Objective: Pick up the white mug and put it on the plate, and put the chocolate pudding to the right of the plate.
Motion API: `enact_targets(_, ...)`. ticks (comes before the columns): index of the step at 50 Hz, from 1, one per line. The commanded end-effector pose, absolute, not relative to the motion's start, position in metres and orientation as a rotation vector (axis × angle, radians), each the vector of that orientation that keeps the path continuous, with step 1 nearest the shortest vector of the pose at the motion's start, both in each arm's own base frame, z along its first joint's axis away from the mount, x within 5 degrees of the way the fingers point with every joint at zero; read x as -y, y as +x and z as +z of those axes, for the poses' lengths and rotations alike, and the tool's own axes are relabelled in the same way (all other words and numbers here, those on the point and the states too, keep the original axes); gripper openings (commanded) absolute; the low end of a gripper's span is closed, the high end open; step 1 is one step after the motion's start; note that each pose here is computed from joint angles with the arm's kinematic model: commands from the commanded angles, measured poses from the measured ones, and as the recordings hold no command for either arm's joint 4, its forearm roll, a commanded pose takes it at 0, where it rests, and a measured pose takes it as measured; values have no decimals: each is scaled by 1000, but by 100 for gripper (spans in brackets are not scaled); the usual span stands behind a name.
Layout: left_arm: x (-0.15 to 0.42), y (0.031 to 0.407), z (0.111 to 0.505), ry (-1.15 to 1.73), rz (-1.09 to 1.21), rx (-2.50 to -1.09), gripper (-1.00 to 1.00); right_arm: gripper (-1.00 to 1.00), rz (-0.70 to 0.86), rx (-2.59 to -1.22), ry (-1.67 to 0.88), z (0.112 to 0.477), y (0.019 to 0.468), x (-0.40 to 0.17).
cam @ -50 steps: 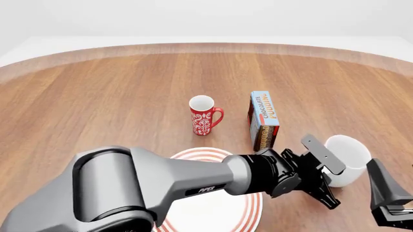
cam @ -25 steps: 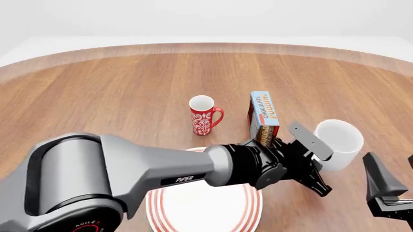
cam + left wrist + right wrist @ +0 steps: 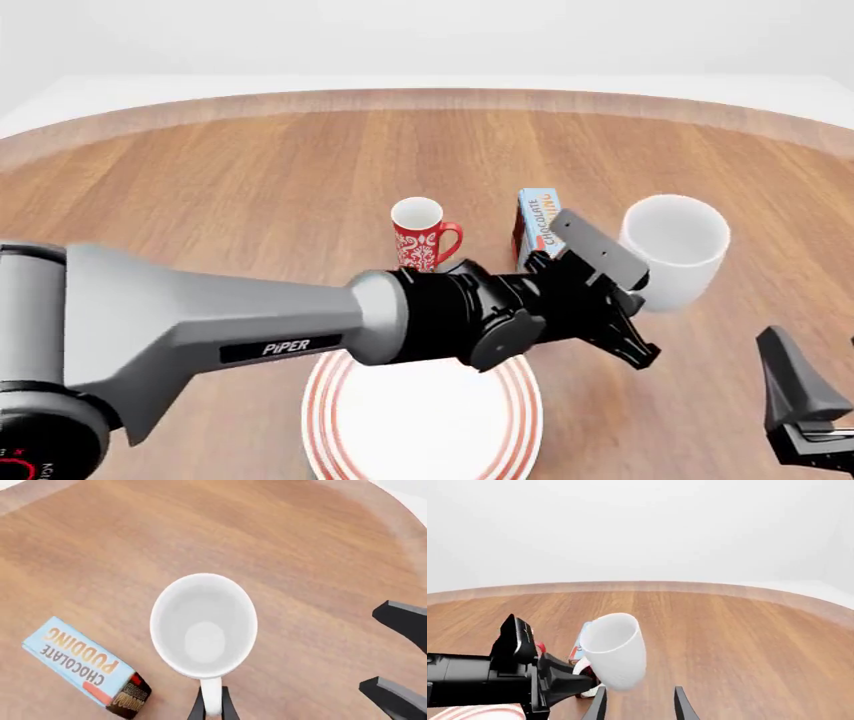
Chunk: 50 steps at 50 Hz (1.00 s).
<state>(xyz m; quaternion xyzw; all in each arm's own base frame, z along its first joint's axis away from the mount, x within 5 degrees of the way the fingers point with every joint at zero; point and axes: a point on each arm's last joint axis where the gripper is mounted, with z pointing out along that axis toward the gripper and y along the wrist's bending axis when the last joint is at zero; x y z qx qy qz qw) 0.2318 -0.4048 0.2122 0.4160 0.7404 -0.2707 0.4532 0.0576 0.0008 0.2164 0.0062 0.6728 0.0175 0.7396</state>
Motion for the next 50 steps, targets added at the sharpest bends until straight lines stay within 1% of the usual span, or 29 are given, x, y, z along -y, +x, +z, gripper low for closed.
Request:
enact_targets(1,384,223,233,1008,-677,-1775,-100,100,37,-1475,12,216,56,-1)
enact_targets(17,341,199,259,999,-681,-1697,-100,100,37,-1467,2,217,56,-1)
enact_targets(23,323,185,269,1000,-691,-1664,-100,100,36,-1464,-2,218,56,-1)
enact_targets(37,299,173,275,992,-690,-1642,-100,100,34,-1461,-5,218,56,-1)
enact_targets(50,280,166,268,973,-690,-1658,-100,100,38,-1461,-3,218,56,-1)
